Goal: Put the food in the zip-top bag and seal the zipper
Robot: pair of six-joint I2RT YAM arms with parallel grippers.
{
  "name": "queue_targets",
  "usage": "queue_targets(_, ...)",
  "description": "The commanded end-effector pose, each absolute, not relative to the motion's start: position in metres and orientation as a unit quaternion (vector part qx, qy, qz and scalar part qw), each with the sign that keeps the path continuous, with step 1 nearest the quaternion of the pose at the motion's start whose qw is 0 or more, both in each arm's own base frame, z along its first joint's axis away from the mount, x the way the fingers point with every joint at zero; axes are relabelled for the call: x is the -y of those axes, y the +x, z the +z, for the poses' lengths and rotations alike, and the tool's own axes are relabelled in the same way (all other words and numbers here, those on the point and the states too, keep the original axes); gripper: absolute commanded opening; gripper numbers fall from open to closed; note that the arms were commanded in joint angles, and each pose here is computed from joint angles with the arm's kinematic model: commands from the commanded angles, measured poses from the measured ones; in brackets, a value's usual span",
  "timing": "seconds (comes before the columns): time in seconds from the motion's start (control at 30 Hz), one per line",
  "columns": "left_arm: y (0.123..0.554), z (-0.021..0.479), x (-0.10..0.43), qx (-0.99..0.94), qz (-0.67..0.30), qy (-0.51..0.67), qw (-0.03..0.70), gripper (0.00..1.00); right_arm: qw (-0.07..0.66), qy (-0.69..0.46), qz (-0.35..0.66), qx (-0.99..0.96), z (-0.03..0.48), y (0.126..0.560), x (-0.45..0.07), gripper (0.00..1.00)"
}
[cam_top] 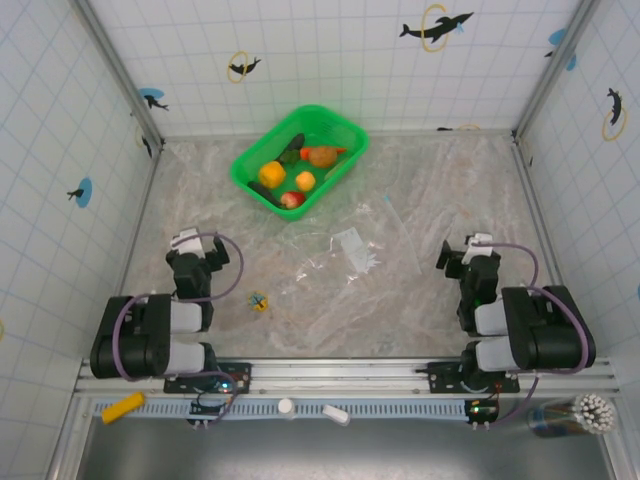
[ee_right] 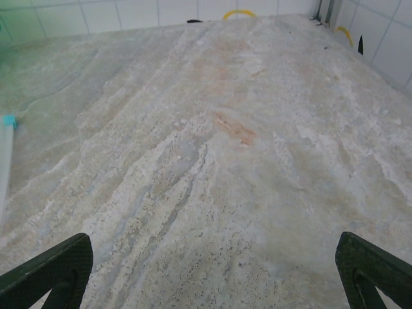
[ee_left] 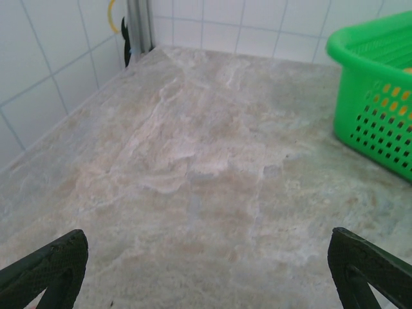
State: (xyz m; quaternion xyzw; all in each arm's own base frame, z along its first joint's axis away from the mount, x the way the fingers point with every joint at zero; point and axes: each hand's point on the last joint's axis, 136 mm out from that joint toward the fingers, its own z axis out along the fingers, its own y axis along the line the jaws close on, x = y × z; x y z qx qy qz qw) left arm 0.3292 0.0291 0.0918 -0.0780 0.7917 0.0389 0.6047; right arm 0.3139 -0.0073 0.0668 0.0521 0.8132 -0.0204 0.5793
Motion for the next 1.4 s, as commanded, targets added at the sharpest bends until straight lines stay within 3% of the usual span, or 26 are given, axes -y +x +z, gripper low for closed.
queue_targets(0.0,0.324,0.097,-0.022,-0.795,0.036,-0.052,0.603,0.98,0.596,0.043,-0.032,-0.801,0.085,0.315,0.007,1.00)
queue_targets(0.17,0.337,0.174,-0.001,-0.751,0.050,-0.013,0.659,0.98,0.634,-0.039,-0.081,-0.768,0.155,0.329,-0.032,1.00)
queue_targets(0.37,0.306,0.265,0.099,-0.710,-0.036,0.102,0.696,0.98,0.703,-0.119,0.049,-0.699,0.256,0.298,-0.128,1.00)
queue_targets(0.5,0.264,0.294,0.152,-0.732,-0.104,0.151,0.656,0.98,0.687,-0.165,0.140,-0.693,0.295,0.255,-0.190,1.00)
queue_targets(0.6,0.250,0.298,0.149,-0.778,-0.094,0.071,0.617,0.98,0.658,-0.178,0.147,-0.717,0.309,0.230,-0.216,1.00)
queue_targets(0.73,0.243,0.283,0.154,-0.844,-0.085,0.050,0.528,0.98,0.620,-0.171,0.127,-0.756,0.314,0.212,-0.223,1.00)
queue_targets(0.87,0.257,0.292,0.161,-0.840,-0.072,0.034,0.536,0.98,0.585,-0.113,0.137,-0.792,0.307,0.213,-0.198,1.00)
queue_targets(0.97,0.283,0.298,0.164,-0.819,-0.076,-0.022,0.568,0.98,0.591,-0.104,0.183,-0.778,0.295,0.222,-0.189,1.00)
queue_targets(1.03,0.315,0.286,0.175,-0.838,-0.122,-0.030,0.530,0.98,0.542,-0.103,0.210,-0.807,0.279,0.237,-0.188,1.00)
queue_targets(1.13,0.356,0.260,0.202,-0.874,-0.177,-0.028,0.452,0.96,0.454,-0.044,0.168,-0.874,0.242,0.267,-0.164,1.00)
queue_targets(1.23,0.369,0.236,0.246,-0.891,-0.226,0.020,0.393,0.90,0.431,-0.030,0.142,-0.890,0.214,0.281,-0.154,1.00)
queue_targets(1.37,0.352,0.198,0.280,-0.907,-0.283,0.069,0.303,0.76,0.419,-0.042,0.093,-0.902,0.183,0.298,-0.148,0.97)
